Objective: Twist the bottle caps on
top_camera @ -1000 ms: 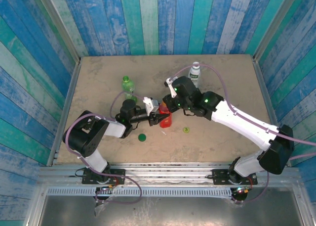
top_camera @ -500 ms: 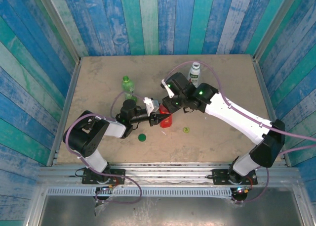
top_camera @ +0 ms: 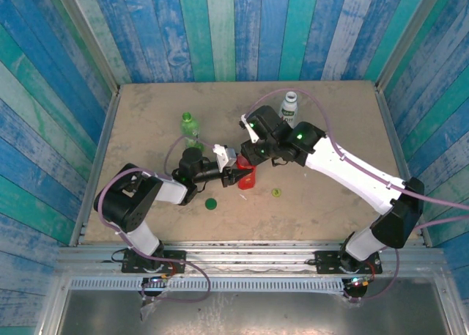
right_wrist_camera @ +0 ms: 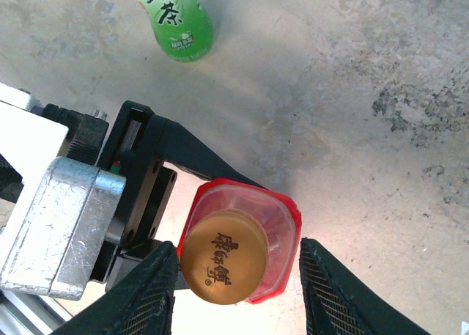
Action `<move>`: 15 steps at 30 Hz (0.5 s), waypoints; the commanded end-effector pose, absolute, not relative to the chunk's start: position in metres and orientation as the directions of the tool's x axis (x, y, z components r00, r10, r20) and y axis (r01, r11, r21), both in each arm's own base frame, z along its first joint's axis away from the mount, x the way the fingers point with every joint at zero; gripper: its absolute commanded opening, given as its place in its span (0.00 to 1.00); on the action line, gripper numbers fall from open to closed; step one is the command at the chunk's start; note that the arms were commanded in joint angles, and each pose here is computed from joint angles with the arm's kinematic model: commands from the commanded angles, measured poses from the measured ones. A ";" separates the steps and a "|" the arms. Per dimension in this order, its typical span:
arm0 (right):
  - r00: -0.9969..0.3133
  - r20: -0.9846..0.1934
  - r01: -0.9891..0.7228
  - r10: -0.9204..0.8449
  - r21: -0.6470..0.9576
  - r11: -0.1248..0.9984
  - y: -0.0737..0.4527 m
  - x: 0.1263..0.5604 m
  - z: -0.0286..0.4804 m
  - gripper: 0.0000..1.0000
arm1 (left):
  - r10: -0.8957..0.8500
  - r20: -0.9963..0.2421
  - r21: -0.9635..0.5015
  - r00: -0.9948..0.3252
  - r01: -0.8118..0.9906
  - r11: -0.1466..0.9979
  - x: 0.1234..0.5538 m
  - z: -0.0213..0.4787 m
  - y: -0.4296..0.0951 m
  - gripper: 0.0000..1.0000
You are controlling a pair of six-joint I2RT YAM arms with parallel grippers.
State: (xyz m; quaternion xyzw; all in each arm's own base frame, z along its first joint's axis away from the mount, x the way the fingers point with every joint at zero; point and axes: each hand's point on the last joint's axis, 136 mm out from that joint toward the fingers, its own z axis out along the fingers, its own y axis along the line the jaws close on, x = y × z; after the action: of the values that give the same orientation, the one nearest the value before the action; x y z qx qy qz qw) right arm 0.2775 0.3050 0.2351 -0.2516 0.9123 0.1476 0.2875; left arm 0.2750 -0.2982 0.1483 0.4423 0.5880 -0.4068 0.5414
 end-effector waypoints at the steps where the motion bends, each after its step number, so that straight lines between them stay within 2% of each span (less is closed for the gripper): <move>1: -0.725 -0.592 -0.536 -0.353 0.162 0.829 0.310 0.279 0.237 0.44 | 0.174 -0.975 -0.087 -0.141 0.955 0.282 0.267 0.104 -0.295 0.52; 5: -0.733 -0.576 -0.542 -0.362 0.173 0.822 0.313 0.278 0.231 0.43 | 0.174 -0.975 -0.084 -0.137 0.956 0.280 0.267 0.105 -0.295 0.53; 15: -0.712 -0.581 -0.573 -0.394 0.157 0.805 0.314 0.278 0.231 0.31 | 0.177 -0.975 -0.084 -0.136 0.958 0.274 0.266 0.105 -0.295 0.53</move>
State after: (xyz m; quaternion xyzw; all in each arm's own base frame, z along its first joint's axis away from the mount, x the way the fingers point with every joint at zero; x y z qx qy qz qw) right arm 0.2765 0.3116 0.2238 -0.2577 0.9153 0.1591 0.2656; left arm 0.2751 -0.2980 0.1482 0.4421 0.5884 -0.4067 0.5412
